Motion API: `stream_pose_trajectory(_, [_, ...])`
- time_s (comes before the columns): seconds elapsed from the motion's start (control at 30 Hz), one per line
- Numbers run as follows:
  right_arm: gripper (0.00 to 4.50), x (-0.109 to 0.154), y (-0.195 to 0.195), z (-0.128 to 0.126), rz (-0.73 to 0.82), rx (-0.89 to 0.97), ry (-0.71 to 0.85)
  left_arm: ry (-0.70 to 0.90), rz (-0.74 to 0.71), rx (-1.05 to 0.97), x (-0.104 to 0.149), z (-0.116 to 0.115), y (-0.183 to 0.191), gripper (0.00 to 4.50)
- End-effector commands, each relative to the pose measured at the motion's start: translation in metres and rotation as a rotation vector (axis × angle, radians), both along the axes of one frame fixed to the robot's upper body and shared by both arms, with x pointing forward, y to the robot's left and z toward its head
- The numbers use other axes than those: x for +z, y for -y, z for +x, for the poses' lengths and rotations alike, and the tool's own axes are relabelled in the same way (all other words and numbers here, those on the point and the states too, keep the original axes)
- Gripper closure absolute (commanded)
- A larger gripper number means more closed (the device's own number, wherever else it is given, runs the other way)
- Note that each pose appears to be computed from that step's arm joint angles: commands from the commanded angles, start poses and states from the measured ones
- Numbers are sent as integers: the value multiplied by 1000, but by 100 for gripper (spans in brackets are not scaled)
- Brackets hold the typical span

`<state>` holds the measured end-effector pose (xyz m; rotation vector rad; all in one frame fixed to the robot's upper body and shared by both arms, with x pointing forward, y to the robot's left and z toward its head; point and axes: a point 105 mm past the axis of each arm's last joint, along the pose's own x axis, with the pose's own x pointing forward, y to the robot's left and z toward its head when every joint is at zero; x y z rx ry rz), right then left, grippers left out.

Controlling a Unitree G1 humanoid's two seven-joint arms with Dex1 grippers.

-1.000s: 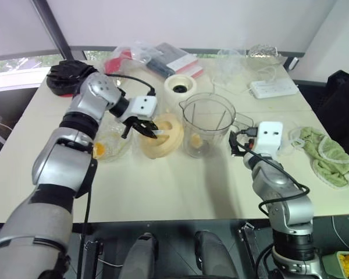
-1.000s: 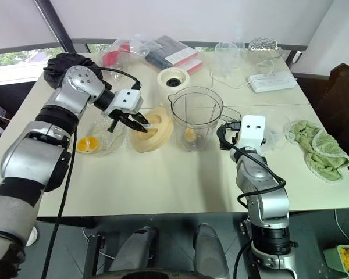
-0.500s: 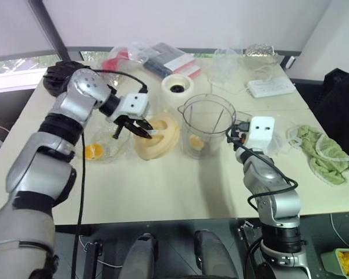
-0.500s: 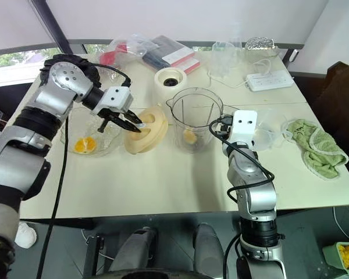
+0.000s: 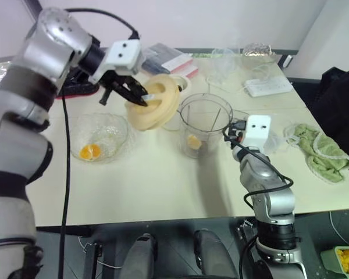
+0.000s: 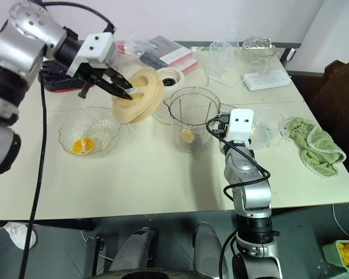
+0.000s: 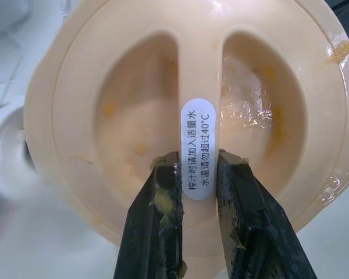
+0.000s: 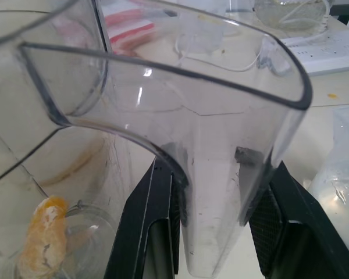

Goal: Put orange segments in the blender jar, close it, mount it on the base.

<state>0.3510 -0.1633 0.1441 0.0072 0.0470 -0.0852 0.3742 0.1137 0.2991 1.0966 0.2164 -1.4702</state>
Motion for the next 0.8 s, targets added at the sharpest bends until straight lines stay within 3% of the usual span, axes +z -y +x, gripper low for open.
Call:
stream_pose_trajectory(0.03, [354,7,-3,0,9,-11,48,81,44,-15,19,5,15,423])
stream_pose_trajectory(0.3, [354,3,0,-8,18,-57,53,84,133,-32,8,12,51,423])
stream_pose_trajectory(0.8, [354,1,4,-27,10,-113,54,242,64,29,15,26,96,423])
